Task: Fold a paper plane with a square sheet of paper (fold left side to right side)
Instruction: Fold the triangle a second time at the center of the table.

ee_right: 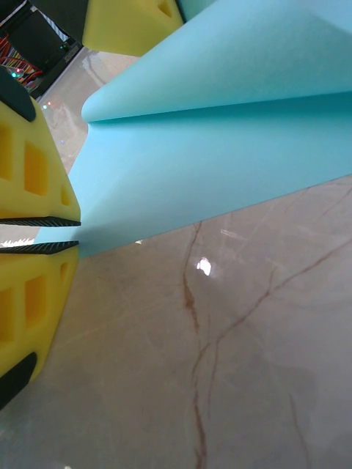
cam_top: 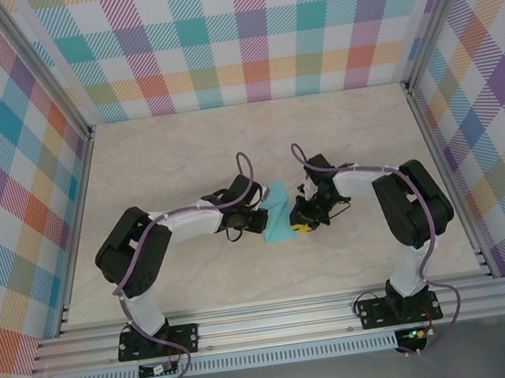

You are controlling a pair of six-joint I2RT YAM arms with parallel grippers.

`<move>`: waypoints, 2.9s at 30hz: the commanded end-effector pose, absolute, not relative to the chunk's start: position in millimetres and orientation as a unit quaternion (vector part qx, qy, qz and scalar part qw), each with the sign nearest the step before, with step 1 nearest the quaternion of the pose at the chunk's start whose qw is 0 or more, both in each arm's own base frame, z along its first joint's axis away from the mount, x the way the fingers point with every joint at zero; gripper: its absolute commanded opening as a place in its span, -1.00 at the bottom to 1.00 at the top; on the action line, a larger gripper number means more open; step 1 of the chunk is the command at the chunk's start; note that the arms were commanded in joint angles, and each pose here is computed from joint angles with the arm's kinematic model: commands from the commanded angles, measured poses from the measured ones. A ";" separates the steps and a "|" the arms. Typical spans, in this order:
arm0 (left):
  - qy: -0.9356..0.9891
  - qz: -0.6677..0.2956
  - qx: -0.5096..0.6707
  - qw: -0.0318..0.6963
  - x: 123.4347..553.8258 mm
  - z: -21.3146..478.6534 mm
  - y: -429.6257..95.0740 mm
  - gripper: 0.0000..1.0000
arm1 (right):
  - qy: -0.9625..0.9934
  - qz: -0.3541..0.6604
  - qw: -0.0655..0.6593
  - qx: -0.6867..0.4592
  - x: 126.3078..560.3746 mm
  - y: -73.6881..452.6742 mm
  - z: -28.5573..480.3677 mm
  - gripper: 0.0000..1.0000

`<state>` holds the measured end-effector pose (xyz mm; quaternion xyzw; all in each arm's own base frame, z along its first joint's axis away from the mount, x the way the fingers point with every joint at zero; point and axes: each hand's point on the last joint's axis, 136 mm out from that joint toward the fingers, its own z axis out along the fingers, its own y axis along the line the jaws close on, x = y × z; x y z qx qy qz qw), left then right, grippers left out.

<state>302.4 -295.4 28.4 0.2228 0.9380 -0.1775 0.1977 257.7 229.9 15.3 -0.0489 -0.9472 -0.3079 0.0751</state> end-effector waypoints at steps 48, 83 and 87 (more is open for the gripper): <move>0.940 -0.179 0.222 0.189 309.4 15.9 -298.2 -0.79 | -0.952 -0.289 0.091 -0.039 247.7 227.8 6.9 -0.67; 0.938 -0.185 0.223 0.189 306.8 18.0 -298.0 -0.82 | -0.934 -0.352 0.044 -0.040 299.3 275.4 29.2 -0.80; 0.939 -0.182 0.223 0.191 307.1 18.6 -297.1 -0.81 | -0.940 -0.336 0.049 -0.042 295.5 270.3 21.2 -0.80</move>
